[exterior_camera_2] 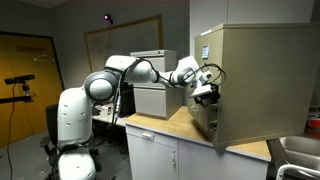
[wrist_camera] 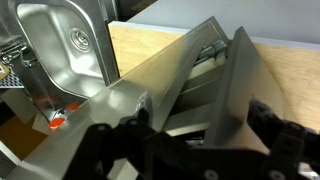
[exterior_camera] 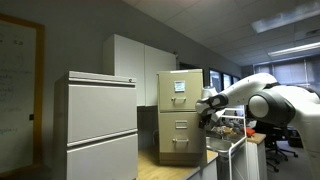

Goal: Close the bottom drawer

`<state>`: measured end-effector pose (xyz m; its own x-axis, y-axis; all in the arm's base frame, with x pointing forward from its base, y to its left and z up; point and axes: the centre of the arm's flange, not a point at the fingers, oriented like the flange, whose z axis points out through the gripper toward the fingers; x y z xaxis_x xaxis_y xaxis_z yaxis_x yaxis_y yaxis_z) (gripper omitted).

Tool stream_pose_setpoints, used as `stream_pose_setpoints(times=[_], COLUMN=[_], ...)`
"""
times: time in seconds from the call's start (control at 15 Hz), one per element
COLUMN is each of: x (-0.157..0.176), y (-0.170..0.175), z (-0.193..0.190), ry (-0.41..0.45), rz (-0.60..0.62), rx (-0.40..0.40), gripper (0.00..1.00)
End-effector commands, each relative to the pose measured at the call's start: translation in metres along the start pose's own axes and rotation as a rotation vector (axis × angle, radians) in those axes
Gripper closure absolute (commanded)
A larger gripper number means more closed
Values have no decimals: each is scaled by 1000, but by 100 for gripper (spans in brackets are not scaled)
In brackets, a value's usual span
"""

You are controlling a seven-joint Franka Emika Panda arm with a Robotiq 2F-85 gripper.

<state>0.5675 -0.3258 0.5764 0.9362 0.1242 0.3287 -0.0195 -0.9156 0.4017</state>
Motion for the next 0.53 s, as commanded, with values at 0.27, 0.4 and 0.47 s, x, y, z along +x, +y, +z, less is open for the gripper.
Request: stream_pose_setpoints(times=[0.27,0.4,0.47], x=[-51,-57,-58], y=[-37,-52,-60], z=[9,5,1], ry=[-98,-111,-107], rz=[-9,-35,-53], rx=[16,44,68], gripper=[0,0,0])
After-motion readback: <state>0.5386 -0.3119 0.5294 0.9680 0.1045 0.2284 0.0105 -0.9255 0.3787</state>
